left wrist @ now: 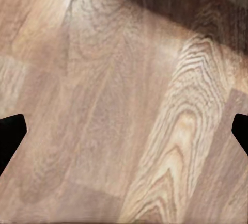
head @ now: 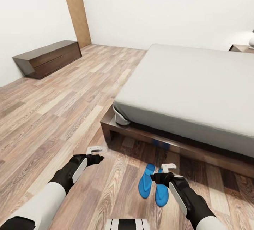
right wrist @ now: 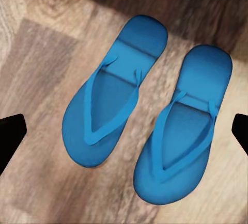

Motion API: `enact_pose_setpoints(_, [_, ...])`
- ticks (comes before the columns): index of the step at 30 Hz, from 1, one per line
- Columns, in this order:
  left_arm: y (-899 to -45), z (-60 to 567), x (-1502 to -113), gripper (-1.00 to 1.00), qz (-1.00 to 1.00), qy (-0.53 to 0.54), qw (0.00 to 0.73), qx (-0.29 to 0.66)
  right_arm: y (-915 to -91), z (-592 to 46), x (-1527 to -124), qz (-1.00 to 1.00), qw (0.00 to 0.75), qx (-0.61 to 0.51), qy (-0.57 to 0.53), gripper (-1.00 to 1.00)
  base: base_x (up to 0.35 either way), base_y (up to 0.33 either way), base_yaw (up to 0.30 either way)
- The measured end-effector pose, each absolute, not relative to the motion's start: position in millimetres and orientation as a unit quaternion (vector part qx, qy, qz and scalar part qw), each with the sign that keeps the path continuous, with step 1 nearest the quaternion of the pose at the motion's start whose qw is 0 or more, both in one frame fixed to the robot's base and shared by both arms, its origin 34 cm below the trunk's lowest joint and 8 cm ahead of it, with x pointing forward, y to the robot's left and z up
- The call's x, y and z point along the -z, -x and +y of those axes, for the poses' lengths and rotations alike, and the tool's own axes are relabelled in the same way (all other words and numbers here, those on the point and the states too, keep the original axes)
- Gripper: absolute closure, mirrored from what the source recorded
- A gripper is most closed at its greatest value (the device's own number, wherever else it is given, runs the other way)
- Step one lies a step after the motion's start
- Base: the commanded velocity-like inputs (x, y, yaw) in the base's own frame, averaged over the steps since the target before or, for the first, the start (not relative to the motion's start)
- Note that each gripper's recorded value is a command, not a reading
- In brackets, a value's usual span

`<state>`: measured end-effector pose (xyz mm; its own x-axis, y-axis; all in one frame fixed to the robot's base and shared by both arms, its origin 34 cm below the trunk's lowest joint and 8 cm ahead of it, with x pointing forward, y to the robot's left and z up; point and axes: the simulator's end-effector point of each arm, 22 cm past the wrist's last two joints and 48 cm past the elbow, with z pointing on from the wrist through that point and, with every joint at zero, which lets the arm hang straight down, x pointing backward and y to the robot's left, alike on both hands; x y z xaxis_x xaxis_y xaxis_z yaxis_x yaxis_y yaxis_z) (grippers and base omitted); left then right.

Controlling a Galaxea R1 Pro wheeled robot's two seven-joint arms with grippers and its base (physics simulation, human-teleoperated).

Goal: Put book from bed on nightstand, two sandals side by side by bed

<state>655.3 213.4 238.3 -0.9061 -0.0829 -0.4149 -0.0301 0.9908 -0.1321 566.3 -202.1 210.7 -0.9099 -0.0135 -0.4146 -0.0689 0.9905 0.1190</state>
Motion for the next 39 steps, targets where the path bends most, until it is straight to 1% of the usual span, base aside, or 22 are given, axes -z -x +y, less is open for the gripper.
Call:
enact_pose_setpoints(9, [-664,213,-260,-1.0,0.97,0.028,0.233,0.062,-576,-202,-230,0.971,0.229,-0.065,0.022,-1.0,-0.001,0.0,0.269])
enact_pose_setpoints(39, [-662,215,-258,-1.0,0.971,0.031,0.23,0.063,-577,-202,-230,0.97,0.232,-0.065,0.023,-1.0,0.0,0.0,0.269])
